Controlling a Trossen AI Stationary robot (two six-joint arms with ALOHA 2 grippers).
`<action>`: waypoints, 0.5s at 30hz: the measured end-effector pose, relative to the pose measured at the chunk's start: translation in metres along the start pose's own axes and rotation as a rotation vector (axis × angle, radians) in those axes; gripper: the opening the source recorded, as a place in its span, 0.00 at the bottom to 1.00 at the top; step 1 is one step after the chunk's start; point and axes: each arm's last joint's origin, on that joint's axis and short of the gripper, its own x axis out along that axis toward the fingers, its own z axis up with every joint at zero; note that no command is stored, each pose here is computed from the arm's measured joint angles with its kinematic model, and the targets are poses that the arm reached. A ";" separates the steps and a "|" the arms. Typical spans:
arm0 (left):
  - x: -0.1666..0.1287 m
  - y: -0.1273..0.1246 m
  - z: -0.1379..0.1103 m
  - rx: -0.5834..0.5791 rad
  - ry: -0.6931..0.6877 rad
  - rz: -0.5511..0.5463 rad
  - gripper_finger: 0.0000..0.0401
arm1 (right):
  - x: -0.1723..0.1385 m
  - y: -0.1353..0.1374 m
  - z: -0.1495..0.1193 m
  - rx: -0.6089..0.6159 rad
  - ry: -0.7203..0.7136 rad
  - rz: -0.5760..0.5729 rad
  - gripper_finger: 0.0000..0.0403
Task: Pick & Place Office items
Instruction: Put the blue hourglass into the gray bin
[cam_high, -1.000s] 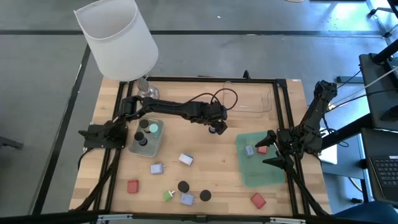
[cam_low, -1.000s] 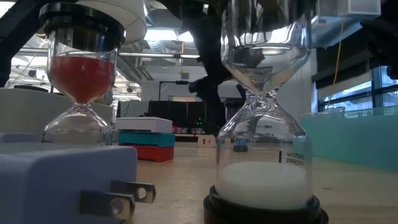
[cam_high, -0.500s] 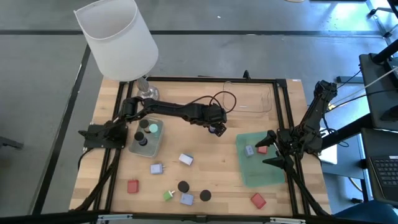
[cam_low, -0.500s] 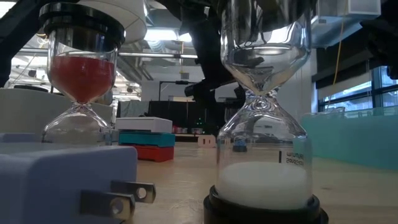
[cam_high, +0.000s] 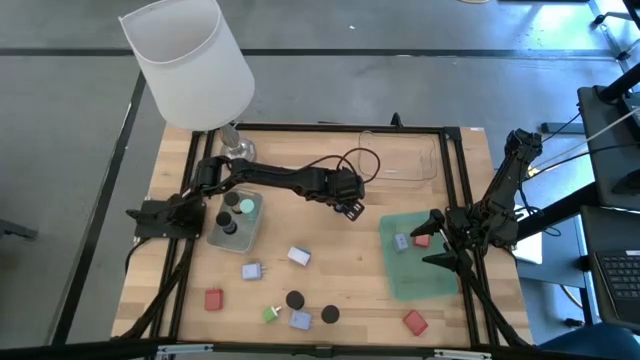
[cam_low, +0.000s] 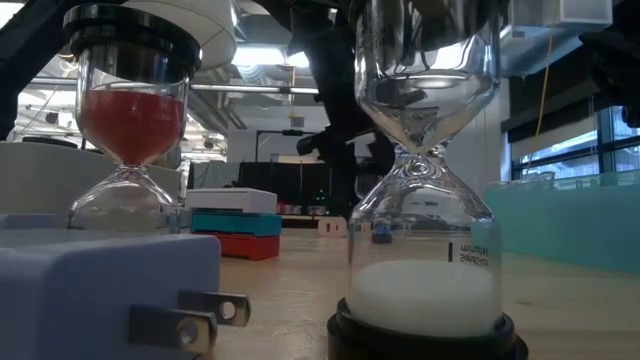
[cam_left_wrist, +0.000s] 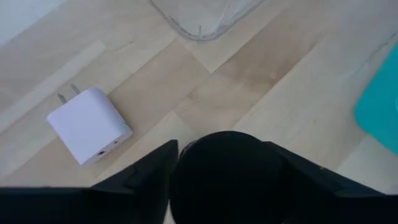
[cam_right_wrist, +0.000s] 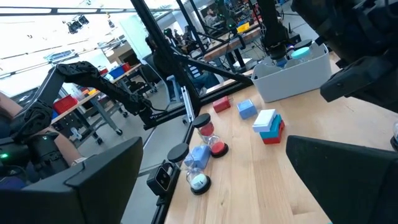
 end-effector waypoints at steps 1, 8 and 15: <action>0.000 -0.001 -0.001 -0.001 0.001 -0.002 0.51 | 0.000 0.000 0.000 0.000 0.000 0.000 0.99; -0.005 -0.004 -0.006 -0.016 0.023 -0.004 0.50 | 0.000 0.000 0.000 0.000 0.000 0.000 0.99; -0.050 0.008 -0.005 -0.057 0.003 0.106 0.51 | 0.000 0.000 0.000 0.000 0.000 0.000 0.99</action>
